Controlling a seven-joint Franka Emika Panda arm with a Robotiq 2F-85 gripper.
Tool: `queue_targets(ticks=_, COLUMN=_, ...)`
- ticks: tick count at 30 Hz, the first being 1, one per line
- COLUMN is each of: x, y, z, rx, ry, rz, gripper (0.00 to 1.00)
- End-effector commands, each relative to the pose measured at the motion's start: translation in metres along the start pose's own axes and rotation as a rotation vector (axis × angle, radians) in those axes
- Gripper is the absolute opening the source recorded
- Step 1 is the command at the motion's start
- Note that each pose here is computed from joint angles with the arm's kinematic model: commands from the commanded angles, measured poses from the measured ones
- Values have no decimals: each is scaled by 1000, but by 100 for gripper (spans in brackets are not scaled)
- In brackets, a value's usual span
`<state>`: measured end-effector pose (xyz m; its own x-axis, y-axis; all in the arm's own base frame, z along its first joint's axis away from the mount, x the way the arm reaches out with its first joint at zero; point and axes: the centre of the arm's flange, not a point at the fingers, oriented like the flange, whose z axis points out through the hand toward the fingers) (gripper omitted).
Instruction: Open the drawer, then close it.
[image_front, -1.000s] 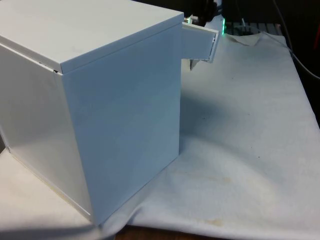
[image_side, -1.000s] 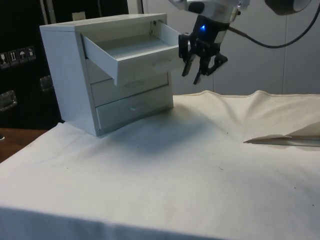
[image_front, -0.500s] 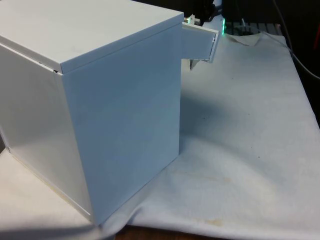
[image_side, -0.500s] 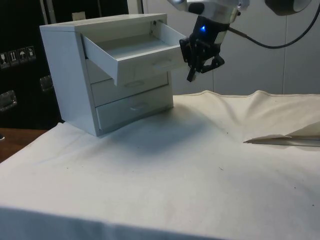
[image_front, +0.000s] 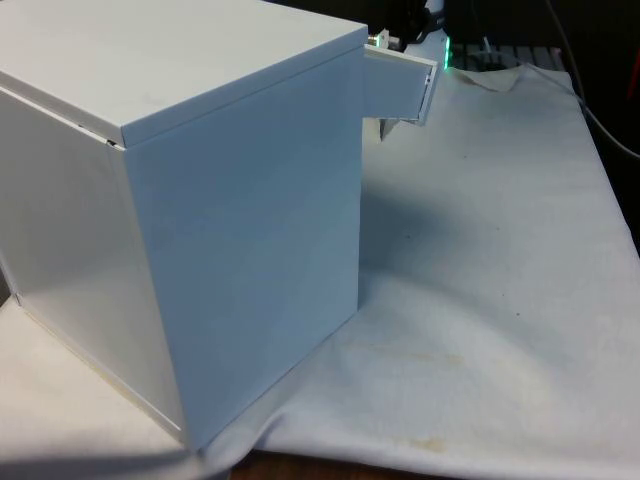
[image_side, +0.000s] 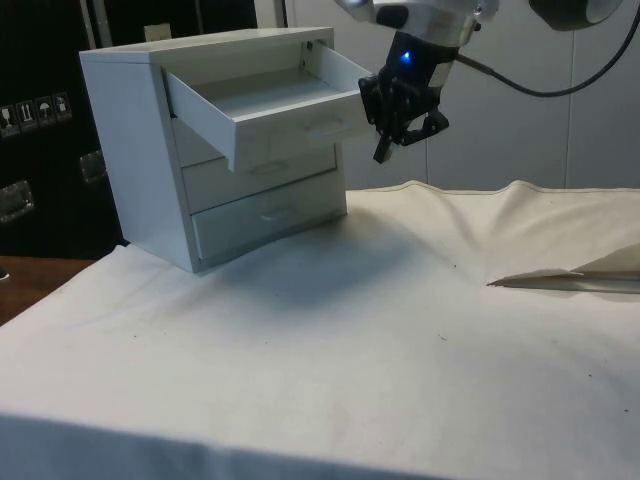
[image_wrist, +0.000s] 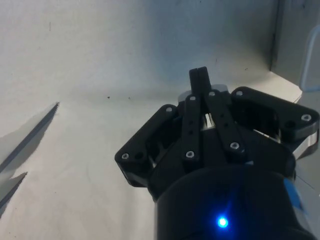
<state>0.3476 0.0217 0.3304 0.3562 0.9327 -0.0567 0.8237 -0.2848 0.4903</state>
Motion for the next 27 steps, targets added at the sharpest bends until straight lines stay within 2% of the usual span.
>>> queue_targets(ticks=1, x=-1, y=3, z=0, rx=-5, ry=-5, rz=-3, gripper=0)
queue_targets(ticks=11, x=-5, y=10, z=2, rx=-2, ry=-10, rz=1, gripper=0)
queue_targets(ticks=17, x=-11, y=22, z=5, rx=-10, ry=-17, rz=-3, gripper=0)
queue_targets(ticks=18, x=-10, y=19, z=5, rx=-3, ry=-17, rz=-1, gripper=0)
queue_targets(ticks=27, x=-17, y=34, z=8, rx=-15, ry=-25, rz=-5, gripper=0)
